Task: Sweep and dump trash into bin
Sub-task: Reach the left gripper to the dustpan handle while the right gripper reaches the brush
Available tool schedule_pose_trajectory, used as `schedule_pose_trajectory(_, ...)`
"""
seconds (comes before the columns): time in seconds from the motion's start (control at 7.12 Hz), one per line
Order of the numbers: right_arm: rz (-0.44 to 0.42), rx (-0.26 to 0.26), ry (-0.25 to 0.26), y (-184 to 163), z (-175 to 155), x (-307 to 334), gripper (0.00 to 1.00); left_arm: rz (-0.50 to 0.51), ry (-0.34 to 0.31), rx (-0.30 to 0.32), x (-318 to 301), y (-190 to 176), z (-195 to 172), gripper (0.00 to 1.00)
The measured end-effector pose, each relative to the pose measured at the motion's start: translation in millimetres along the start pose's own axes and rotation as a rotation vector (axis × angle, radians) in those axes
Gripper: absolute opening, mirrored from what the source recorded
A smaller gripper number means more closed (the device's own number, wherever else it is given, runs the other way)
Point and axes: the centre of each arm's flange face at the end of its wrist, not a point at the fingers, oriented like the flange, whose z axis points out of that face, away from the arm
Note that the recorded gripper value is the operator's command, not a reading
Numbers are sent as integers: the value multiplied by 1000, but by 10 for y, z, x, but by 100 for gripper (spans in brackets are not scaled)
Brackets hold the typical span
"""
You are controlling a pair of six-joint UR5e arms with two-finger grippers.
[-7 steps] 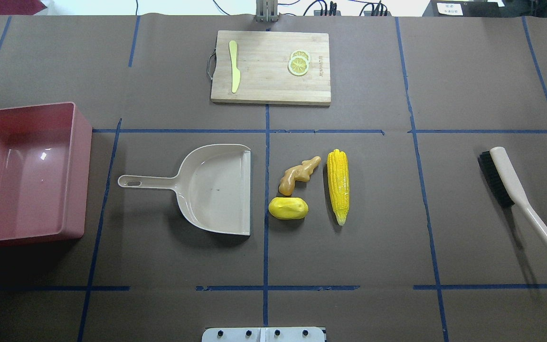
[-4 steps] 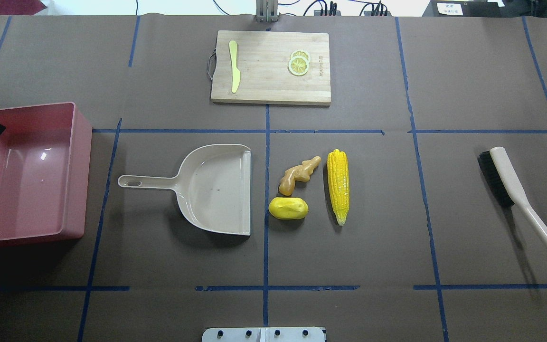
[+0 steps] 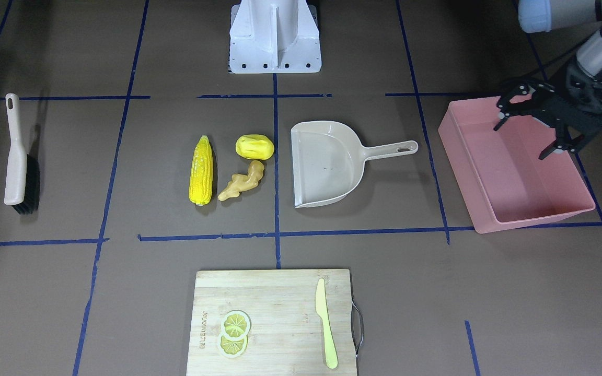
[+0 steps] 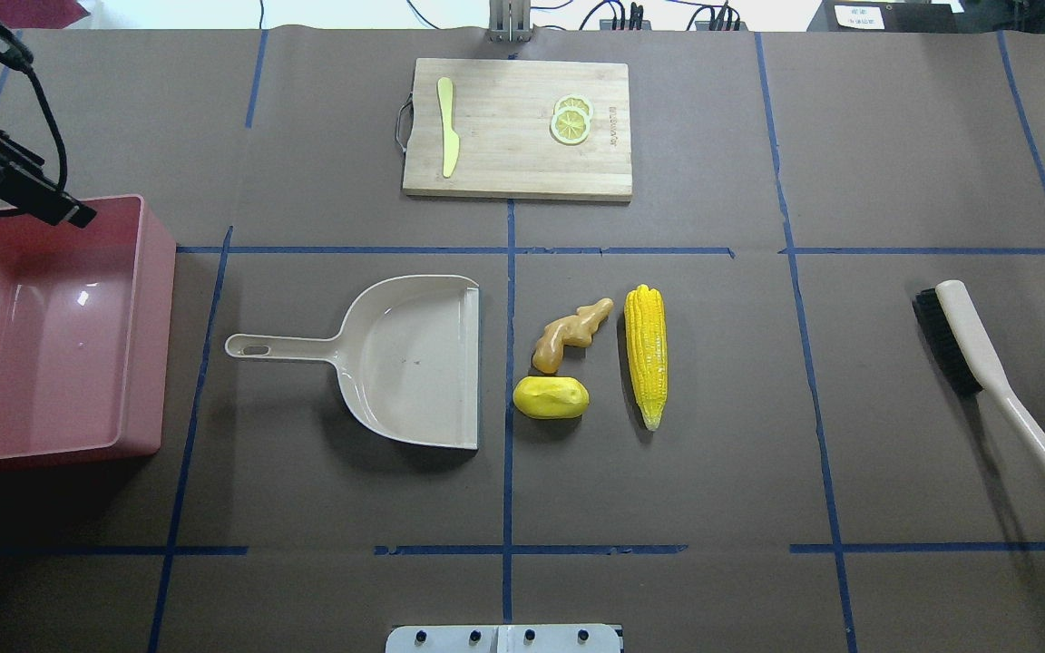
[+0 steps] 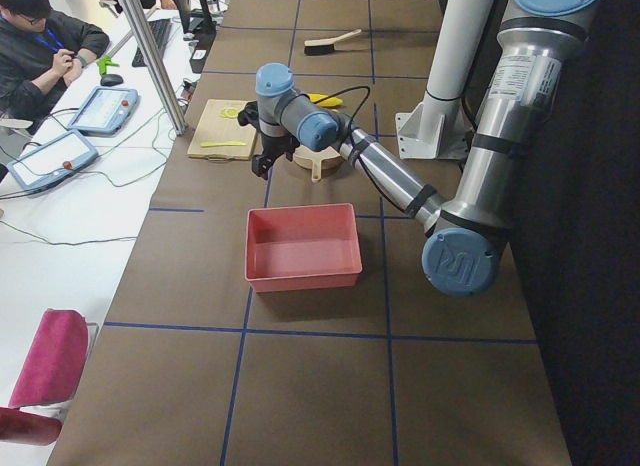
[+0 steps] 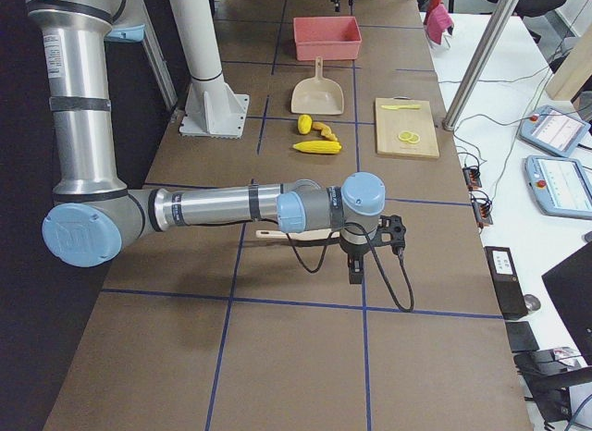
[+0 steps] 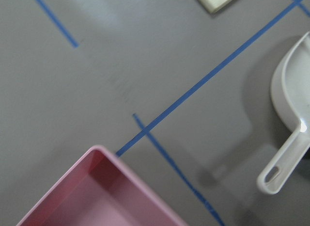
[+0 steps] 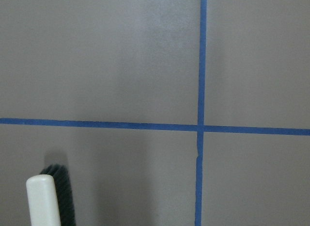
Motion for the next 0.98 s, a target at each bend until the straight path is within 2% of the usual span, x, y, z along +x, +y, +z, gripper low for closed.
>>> schedule_pose_trajectory(0.28, -33, -13, -8, 9, 74, -278, 99, 82, -10, 11, 411, -283, 95, 100)
schedule_pose_trajectory(0.42, -20, -28, -13, 13, 154, -512, 99, 119, -12, 4, 644, -390, 184, 100)
schedule_pose_trajectory(0.7, 34, -44, -20, 45, 249, -1114, 99, 203, 25, -24, 1115, -507, 445, 100)
schedule_pose_trajectory(0.98, 86, -53, -14, 161, 315, -1590, 99, 385, 51, -14, 1400, -608, 520, 100)
